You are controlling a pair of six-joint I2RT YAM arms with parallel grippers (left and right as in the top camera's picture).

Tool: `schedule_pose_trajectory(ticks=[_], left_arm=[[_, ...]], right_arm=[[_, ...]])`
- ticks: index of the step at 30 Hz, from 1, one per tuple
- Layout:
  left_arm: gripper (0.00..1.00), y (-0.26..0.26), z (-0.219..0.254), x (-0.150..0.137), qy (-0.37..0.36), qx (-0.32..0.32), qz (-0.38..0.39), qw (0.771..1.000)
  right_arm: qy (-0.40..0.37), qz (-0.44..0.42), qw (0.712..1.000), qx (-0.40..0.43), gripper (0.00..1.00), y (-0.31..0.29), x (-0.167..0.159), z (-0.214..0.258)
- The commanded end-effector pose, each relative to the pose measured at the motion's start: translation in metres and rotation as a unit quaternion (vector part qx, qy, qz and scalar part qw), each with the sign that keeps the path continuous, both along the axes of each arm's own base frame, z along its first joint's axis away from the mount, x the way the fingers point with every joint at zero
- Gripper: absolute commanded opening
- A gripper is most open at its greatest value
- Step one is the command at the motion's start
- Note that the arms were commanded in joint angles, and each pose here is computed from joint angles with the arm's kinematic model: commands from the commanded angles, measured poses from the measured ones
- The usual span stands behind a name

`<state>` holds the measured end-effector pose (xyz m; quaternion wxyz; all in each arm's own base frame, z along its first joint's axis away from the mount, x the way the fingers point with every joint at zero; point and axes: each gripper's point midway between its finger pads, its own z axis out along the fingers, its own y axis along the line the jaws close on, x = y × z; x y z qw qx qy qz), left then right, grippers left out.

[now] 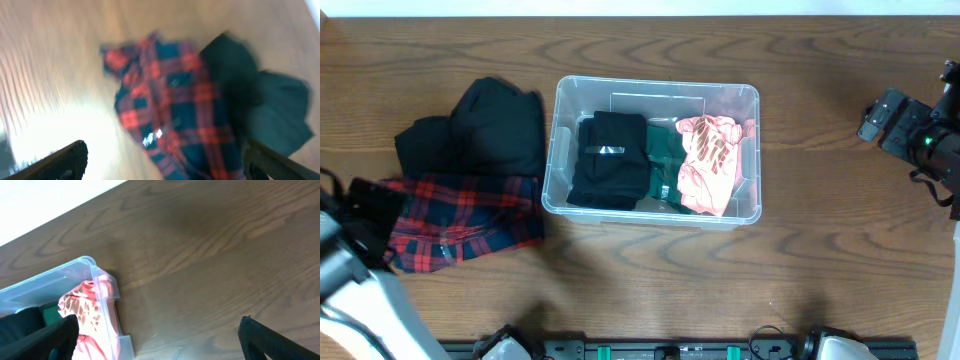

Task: Pack container
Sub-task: 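Grasp the red plaid shirt with the left gripper and lift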

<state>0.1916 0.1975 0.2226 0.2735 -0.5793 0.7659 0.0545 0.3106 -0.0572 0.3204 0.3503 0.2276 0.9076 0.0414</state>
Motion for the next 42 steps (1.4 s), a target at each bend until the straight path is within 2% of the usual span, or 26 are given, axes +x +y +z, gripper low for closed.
schedule_pose_trajectory(ticks=[1,5,11,15,18,24,32,34,36,38,39,40,41,42], left_arm=[[0.98,0.002,-0.024,-0.003,-0.01,-0.096,0.039,0.995],[0.98,0.013,-0.069,-0.024,0.024,-0.173,0.08,0.981],[0.99,0.024,-0.116,-0.021,-0.074,-0.269,0.04,0.959],[1.0,0.031,-0.141,-0.024,-0.09,-0.308,0.029,0.947],[1.0,0.033,-0.15,-0.006,-0.126,-0.32,-0.016,0.939],[0.99,0.039,-0.187,0.01,-0.108,-0.325,-0.047,0.938],[0.98,0.032,-0.211,0.036,-0.081,-0.313,-0.096,0.942],[0.91,0.028,-0.217,0.036,-0.057,-0.309,-0.101,0.944],[0.74,0.024,-0.219,0.037,-0.042,-0.307,-0.108,0.944],[0.45,0.02,-0.219,0.038,-0.04,-0.312,-0.111,0.943],[0.25,0.019,-0.219,0.038,-0.039,-0.314,-0.11,0.942],[0.14,0.017,-0.218,0.037,-0.038,-0.319,-0.109,0.941],[0.08,0.016,-0.215,0.036,-0.04,-0.323,-0.108,0.939],[0.08,0.013,-0.211,0.038,-0.047,-0.329,-0.109,0.937]], right_arm=[[0.002,-0.005,1.0,0.003,0.99,-0.001,0.0,-0.001],[0.002,-0.005,1.0,0.003,0.99,-0.001,0.0,-0.001],[0.002,-0.005,1.0,0.003,0.99,-0.001,0.0,-0.001],[0.002,-0.005,1.0,0.003,0.99,-0.001,0.0,-0.001],[0.002,-0.005,1.0,0.003,0.99,-0.001,0.0,-0.001],[0.002,-0.005,1.0,0.003,0.99,-0.001,0.0,-0.001],[0.002,-0.005,1.0,0.003,0.99,-0.001,0.0,-0.001],[0.002,-0.005,1.0,0.003,0.99,-0.001,0.0,-0.001],[0.002,-0.005,1.0,0.003,0.99,-0.001,0.0,-0.001],[0.002,-0.005,1.0,0.003,0.99,-0.001,0.0,-0.001],[0.002,-0.005,1.0,0.003,0.99,-0.001,0.0,-0.001],[0.002,-0.005,1.0,0.003,0.99,-0.001,0.0,-0.001],[0.002,-0.005,1.0,0.003,0.99,-0.001,0.0,-0.001],[0.002,-0.005,1.0,0.003,0.99,-0.001,0.0,-0.001]])
